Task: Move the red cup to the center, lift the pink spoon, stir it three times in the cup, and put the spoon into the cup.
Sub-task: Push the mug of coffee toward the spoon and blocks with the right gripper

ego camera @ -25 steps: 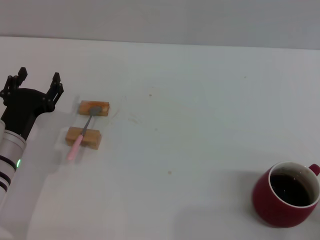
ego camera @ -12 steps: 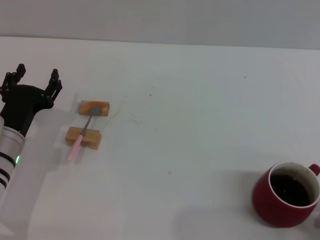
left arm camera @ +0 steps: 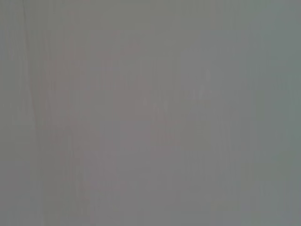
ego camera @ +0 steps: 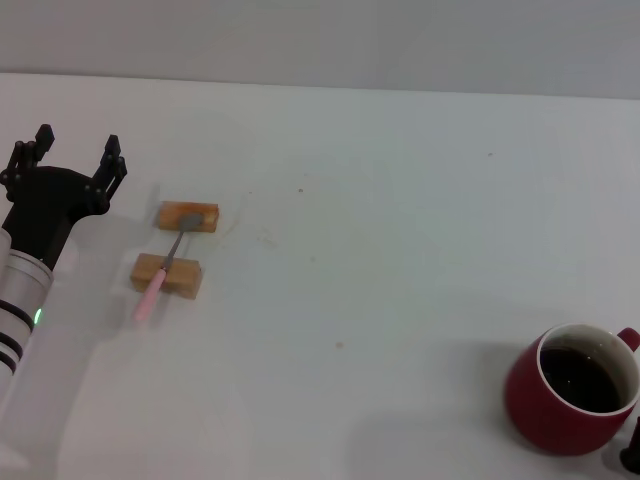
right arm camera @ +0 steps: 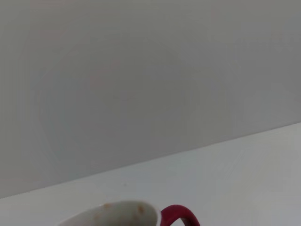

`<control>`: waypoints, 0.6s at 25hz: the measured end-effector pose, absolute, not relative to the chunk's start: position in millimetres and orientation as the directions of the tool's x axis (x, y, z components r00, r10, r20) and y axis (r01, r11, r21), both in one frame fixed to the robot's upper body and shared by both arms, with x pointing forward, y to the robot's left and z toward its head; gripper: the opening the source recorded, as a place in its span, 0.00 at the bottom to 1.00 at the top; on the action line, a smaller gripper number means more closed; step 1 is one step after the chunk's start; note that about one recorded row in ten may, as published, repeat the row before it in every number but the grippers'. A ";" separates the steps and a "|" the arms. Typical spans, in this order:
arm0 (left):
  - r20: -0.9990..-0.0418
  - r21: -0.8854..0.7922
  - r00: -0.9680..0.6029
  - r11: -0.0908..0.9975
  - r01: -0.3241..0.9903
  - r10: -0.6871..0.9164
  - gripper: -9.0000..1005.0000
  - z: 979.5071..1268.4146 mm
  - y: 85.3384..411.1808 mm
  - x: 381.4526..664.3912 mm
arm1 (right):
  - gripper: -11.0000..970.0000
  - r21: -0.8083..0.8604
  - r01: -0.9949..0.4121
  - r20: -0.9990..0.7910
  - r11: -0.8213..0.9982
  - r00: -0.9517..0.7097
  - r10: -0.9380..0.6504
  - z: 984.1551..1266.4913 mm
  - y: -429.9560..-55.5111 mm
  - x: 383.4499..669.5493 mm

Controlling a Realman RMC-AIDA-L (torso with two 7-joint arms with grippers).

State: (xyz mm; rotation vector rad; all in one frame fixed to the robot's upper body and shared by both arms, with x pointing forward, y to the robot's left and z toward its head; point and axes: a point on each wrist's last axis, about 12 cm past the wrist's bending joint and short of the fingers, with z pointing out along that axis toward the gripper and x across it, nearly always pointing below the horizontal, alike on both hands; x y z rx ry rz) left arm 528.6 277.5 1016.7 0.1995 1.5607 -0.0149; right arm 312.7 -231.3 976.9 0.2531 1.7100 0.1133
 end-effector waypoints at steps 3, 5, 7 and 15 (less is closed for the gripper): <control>-0.993 0.116 0.014 0.984 0.136 0.115 0.78 1016.7 277.0 528.6 | 0.01 0.221 0.091 -0.963 0.971 -0.137 0.232 977.1 -229.9 312.3; -0.993 0.114 0.014 0.984 0.137 0.113 0.78 1016.7 276.4 528.6 | 0.01 0.222 0.086 -0.963 0.971 -0.139 0.232 977.0 -229.3 313.4; -0.994 0.113 0.014 0.984 0.137 0.112 0.78 1016.8 276.2 528.6 | 0.01 0.223 0.078 -0.962 0.972 -0.142 0.232 976.8 -228.4 315.3; -0.994 0.105 0.011 0.985 0.135 0.105 0.78 1016.2 276.4 527.5 | 0.01 0.229 0.038 -0.961 0.973 -0.148 0.232 976.7 -223.7 323.7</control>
